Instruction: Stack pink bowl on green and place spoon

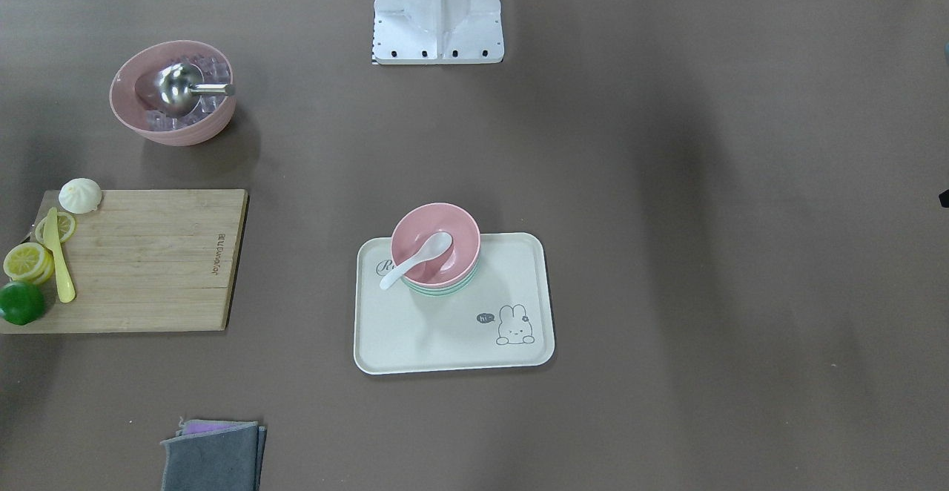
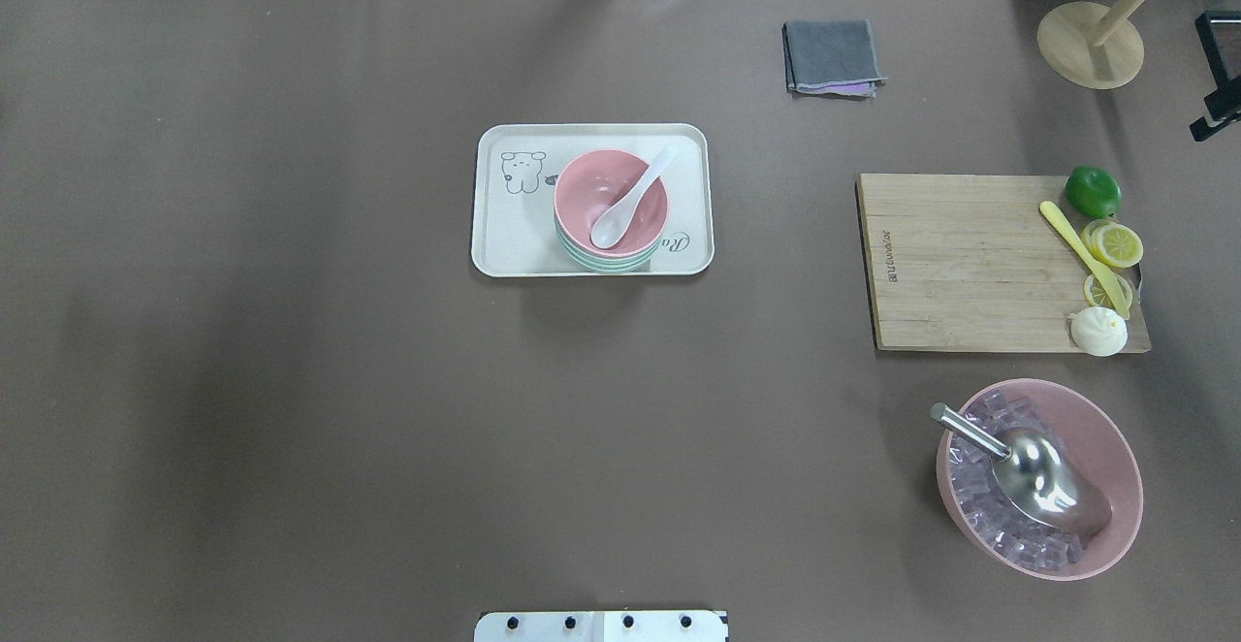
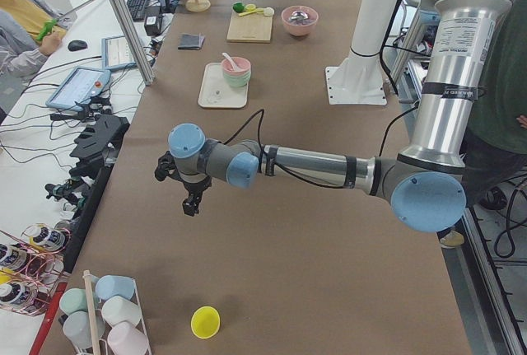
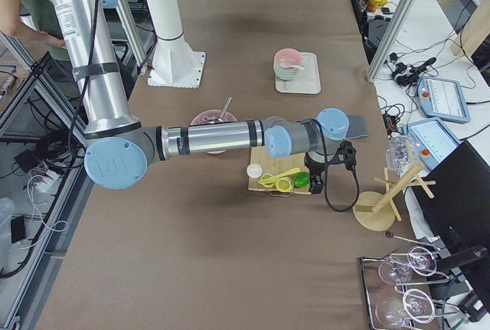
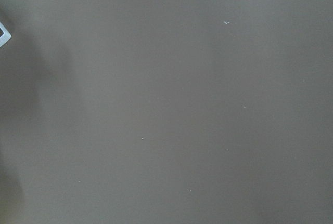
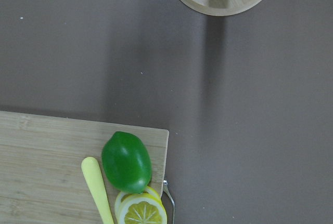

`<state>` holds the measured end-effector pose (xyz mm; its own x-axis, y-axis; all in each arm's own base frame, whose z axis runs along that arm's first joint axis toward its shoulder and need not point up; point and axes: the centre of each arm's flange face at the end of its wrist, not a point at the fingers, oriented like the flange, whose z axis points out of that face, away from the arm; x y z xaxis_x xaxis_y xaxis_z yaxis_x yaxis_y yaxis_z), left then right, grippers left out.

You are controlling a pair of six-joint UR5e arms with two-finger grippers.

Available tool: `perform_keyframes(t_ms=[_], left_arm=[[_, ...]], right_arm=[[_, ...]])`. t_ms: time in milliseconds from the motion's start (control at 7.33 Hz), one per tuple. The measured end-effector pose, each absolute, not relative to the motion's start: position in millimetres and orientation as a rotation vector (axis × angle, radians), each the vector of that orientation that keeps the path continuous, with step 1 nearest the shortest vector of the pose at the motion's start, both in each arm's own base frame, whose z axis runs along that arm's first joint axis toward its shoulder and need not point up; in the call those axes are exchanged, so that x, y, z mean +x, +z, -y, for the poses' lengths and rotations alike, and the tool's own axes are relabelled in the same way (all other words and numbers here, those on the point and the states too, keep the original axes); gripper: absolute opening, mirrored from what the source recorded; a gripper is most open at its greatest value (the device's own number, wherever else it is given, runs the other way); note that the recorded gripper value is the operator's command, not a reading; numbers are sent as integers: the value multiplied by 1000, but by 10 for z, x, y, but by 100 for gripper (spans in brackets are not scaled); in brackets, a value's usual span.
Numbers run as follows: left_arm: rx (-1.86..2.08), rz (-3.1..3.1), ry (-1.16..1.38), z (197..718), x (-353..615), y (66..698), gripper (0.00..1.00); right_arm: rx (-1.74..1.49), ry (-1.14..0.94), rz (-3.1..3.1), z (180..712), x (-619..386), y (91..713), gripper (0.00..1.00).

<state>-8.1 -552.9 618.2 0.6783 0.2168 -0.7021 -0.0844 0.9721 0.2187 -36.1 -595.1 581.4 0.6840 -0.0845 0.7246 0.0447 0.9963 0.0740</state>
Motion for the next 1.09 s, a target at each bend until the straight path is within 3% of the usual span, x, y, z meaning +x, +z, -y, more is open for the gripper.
perform_keyframes(t_ms=[1091], left_arm=[[231, -799, 125, 5571, -393, 5998, 98]], right_arm=[[45, -60, 829, 5782, -178, 5962, 100]])
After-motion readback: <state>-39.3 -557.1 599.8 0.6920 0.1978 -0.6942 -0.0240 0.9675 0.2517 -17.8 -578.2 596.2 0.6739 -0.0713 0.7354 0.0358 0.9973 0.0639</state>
